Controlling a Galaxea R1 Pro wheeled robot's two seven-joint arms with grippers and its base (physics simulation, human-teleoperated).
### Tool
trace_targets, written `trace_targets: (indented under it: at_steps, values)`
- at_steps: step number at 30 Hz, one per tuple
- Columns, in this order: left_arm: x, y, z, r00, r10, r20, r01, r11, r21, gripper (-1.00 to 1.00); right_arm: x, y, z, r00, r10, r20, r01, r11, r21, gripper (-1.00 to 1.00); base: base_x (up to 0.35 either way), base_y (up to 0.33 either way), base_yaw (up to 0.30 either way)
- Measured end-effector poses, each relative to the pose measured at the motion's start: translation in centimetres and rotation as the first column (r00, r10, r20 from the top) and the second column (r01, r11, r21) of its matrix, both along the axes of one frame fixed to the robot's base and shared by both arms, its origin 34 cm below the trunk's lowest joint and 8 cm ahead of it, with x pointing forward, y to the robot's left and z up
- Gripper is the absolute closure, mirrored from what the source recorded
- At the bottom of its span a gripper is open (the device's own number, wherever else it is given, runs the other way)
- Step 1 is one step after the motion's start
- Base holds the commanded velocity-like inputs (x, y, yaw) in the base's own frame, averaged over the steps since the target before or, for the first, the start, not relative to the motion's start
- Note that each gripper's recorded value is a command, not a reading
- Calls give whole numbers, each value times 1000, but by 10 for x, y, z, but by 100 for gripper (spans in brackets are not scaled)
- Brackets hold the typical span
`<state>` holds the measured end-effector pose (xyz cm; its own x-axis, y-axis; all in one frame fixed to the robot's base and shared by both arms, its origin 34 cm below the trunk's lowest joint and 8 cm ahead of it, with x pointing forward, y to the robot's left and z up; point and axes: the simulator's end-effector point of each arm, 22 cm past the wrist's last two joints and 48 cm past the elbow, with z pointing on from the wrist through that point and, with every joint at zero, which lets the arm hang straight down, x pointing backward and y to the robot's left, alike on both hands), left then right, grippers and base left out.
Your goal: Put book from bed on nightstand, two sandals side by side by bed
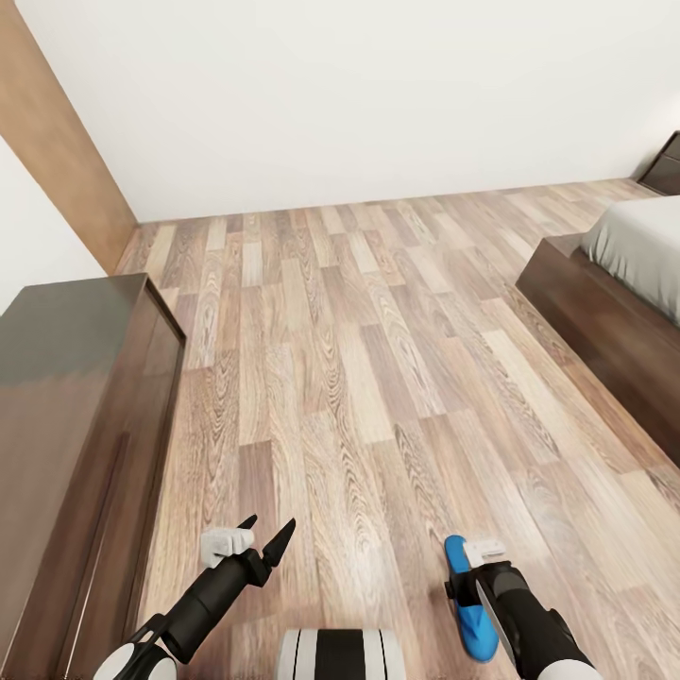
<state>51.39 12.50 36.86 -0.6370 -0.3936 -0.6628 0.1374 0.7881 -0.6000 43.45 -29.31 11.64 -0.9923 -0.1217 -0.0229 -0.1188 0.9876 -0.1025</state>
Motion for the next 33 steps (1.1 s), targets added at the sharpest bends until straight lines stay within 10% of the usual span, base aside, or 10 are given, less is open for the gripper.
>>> trace_targets:
  at_steps: [33]
  values:
    - [-16, -1, -47, 994, -3, -107, 3, 1000, -2, -100, -41, -2, -37, 995, -5, -102, 5, 1000, -2, -100, 0, 0, 0]
